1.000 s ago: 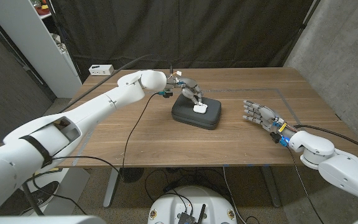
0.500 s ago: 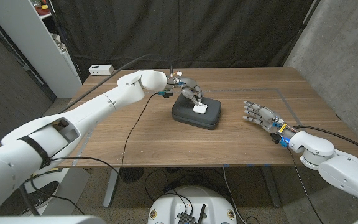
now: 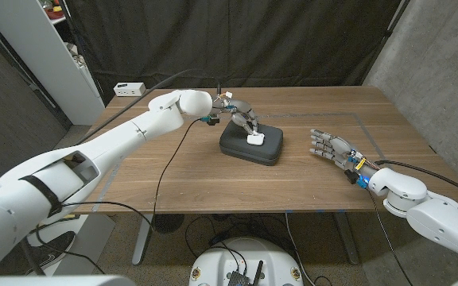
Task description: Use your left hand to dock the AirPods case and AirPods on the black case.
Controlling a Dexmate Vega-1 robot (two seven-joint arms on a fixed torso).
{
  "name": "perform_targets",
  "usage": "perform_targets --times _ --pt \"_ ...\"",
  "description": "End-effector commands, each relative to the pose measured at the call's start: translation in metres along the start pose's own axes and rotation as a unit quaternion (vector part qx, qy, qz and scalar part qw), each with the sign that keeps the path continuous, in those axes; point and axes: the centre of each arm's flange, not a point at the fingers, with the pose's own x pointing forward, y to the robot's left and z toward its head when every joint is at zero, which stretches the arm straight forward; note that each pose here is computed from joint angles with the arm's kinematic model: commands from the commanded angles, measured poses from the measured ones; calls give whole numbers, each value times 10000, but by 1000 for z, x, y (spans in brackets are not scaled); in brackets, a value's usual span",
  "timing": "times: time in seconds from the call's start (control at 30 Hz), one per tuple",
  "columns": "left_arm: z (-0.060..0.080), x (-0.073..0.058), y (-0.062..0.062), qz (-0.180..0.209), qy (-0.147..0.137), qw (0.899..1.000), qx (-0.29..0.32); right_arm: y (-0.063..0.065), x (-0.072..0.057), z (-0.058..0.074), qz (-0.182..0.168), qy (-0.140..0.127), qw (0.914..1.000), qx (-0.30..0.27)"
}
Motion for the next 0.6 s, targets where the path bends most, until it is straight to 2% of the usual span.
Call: perform_targets --times 0.03,0.6 --pt "0 -8 1 -69 62 9999 135 2 2 0 22 35 10000 -21" --pt "2 -9 2 -179 19 9997 185 0 1 0 24 53 10000 -26"
